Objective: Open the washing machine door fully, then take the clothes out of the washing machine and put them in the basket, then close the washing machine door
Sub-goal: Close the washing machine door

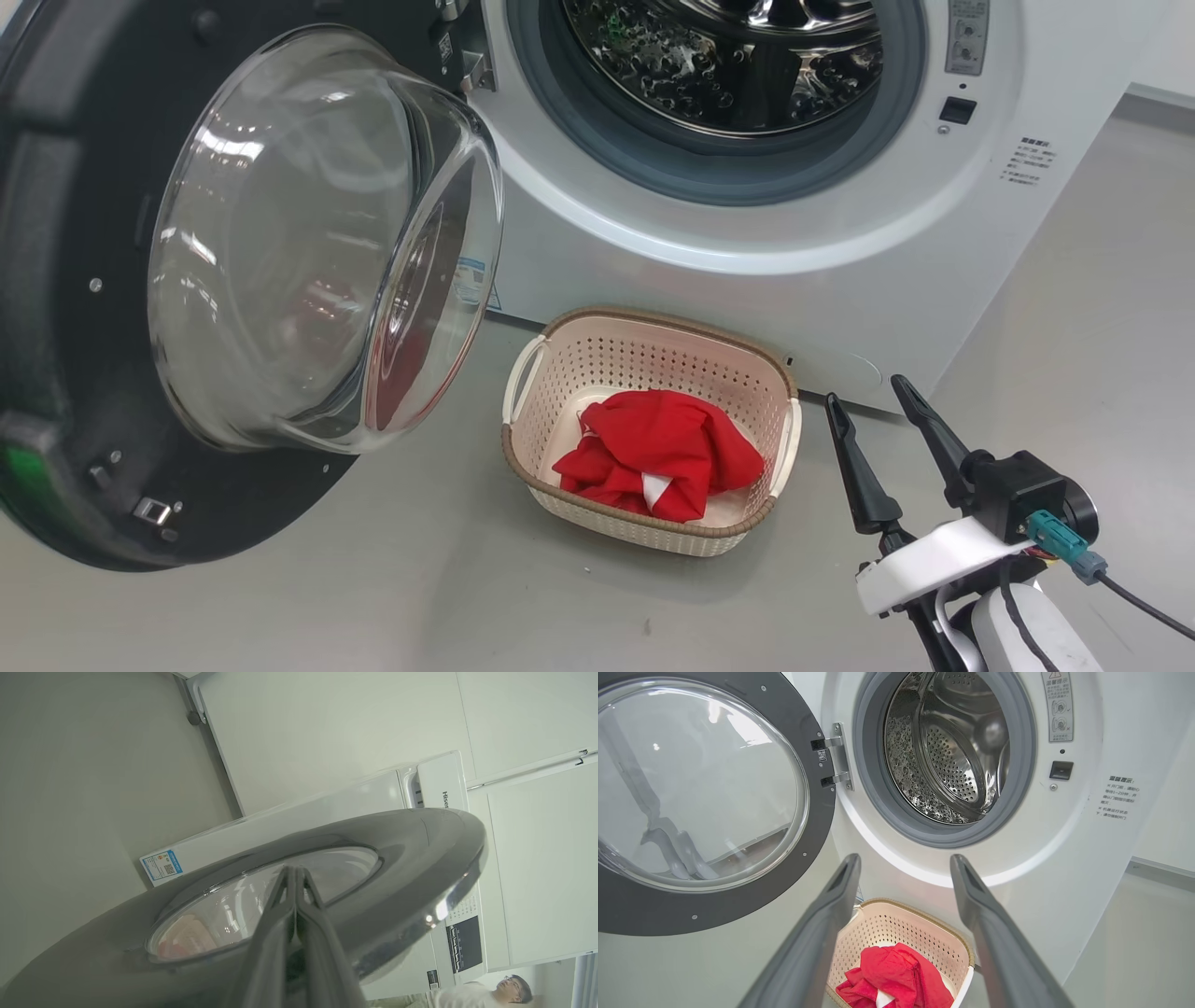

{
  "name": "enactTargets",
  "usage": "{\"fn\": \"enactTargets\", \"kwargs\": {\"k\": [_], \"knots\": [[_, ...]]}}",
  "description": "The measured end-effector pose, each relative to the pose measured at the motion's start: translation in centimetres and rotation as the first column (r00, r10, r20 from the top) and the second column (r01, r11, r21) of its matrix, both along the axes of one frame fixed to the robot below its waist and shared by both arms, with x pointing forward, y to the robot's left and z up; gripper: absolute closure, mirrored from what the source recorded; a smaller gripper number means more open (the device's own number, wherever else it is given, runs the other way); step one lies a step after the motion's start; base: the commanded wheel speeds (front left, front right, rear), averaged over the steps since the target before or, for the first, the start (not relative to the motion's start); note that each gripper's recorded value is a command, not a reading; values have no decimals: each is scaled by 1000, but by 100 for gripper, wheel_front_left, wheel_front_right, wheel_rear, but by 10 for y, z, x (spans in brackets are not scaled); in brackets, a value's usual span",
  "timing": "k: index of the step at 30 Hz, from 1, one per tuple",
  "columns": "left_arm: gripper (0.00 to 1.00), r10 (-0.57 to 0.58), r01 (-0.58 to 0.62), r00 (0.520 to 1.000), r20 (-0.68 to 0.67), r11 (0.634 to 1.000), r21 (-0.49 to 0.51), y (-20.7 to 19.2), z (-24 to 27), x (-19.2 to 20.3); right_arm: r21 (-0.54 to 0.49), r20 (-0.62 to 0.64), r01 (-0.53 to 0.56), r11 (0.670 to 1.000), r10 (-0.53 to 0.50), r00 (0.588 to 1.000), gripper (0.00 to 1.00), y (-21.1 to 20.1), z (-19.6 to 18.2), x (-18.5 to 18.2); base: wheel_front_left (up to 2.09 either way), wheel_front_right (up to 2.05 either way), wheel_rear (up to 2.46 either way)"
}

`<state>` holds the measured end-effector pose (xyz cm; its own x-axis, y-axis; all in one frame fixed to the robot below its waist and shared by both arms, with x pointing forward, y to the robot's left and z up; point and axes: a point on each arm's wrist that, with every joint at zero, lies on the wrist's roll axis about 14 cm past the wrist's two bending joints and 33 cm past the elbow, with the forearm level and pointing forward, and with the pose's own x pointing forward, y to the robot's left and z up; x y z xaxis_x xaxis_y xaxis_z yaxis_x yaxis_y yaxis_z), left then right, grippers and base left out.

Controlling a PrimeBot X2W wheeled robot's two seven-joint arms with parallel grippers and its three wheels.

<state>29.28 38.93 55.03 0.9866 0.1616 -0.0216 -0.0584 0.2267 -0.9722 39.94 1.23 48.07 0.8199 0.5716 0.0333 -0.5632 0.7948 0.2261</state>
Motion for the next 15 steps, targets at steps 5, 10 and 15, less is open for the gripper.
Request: {"fn": "enactTargets", "kwargs": {"k": [5,10,15], "knots": [[100,-68,68,998,3,998,-17,-12,-2,-1,-1,2,18,1000,-18,1000,0,-6,1,0,0,0,0],[100,-129,128,992,-9,991,-26,-24,-7,0,-1,1,38,999,-38,999,0,-13,0,1,0,0,0],[100,-202,202,979,10,978,-54,-41,-7,3,1,-2,62,998,-62,998,0,-20,0,3,0,0,0]]}}
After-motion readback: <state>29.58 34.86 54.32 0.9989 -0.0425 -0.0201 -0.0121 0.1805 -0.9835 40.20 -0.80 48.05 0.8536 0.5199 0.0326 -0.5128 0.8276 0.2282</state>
